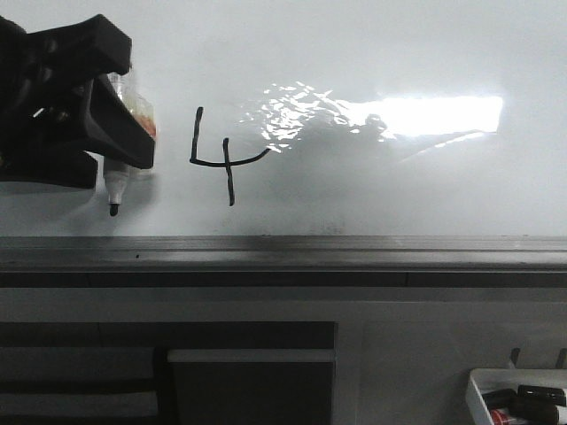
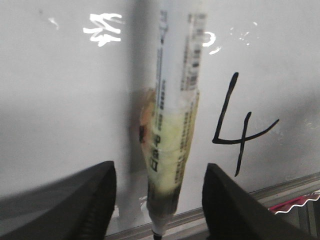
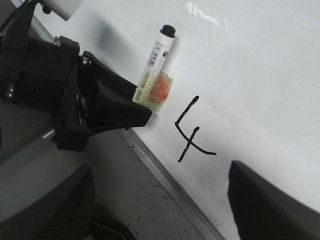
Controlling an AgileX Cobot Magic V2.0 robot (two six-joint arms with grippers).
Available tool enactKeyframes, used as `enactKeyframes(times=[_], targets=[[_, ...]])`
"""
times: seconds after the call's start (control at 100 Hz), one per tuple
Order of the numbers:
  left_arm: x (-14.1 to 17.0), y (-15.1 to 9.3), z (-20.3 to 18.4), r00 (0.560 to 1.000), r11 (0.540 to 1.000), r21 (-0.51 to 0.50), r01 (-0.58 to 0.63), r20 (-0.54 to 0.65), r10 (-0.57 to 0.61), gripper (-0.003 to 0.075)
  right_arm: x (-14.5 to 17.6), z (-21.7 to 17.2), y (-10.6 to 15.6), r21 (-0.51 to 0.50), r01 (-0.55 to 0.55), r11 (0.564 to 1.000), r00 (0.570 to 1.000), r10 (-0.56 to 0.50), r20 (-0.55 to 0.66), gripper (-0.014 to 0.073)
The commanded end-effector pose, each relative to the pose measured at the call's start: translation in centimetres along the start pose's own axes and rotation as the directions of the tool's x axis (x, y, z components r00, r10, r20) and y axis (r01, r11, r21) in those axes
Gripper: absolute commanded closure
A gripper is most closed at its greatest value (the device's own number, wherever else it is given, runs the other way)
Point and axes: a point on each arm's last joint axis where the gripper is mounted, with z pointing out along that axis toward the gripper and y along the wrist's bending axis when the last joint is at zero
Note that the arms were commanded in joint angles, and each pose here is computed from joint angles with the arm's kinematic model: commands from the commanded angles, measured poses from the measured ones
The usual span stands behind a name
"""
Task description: Write number 4 on whiteboard
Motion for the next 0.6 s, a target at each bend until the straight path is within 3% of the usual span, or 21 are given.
enactKeyframes(times=[0.0,0.06,0.11,0.16,0.22,0.28,0.4,0.59], targets=[[-1.6,-0.3,-1.0,0.995,1.0,0.019,-0.001,0.096,-0.001,0.029,-1.6,-1.8,-0.1,0.02,0.004,1.0,0.993,-0.007,0.118,0.0104],[-1.5,-0.4,-1.8,0.997,0.999,0.024,-0.021,0.08,0.019,0.029,-1.5,-2.0,-0.1,0.019,0.005,1.0,0.993,-0.008,0.116,0.0118],[-1.4,-0.6,-2.7,0.997,0.999,0.035,-0.031,0.072,0.029,0.029,-1.4,-2.4,0.0,0.019,0.006,1.0,0.993,-0.008,0.122,0.018],[-1.3,-0.8,-3.8,0.997,0.998,0.049,-0.036,0.07,0.032,0.0291,-1.1,-2.8,0.0,0.025,0.012,1.0,0.991,-0.015,0.132,0.0291],[-1.5,-1.1,-5.3,0.994,0.996,0.073,-0.043,0.1,0.035,0.0308,-0.7,-3.8,0.0,0.043,0.025,0.999,0.986,-0.032,0.165,0.0484],[-1.8,-1.5,-7.3,0.985,0.992,0.109,-0.056,0.168,0.037,0.0406,-0.1,-4.8,0.0,0.066,0.039,0.997,0.975,-0.052,0.217,0.0668],[-2.3,-2.0,-11.9,0.928,0.975,0.15,-0.165,0.358,0.102,0.0745,1.9,-7.1,0.2,0.09,0.032,0.995,0.937,-0.061,0.344,0.0656],[-0.5,-1.2,-17.3,0.793,0.941,0.131,-0.311,0.582,0.181,0.0741,8.0,-9.4,0.5,0.129,0.018,0.992,0.861,-0.081,0.502,0.0656]])
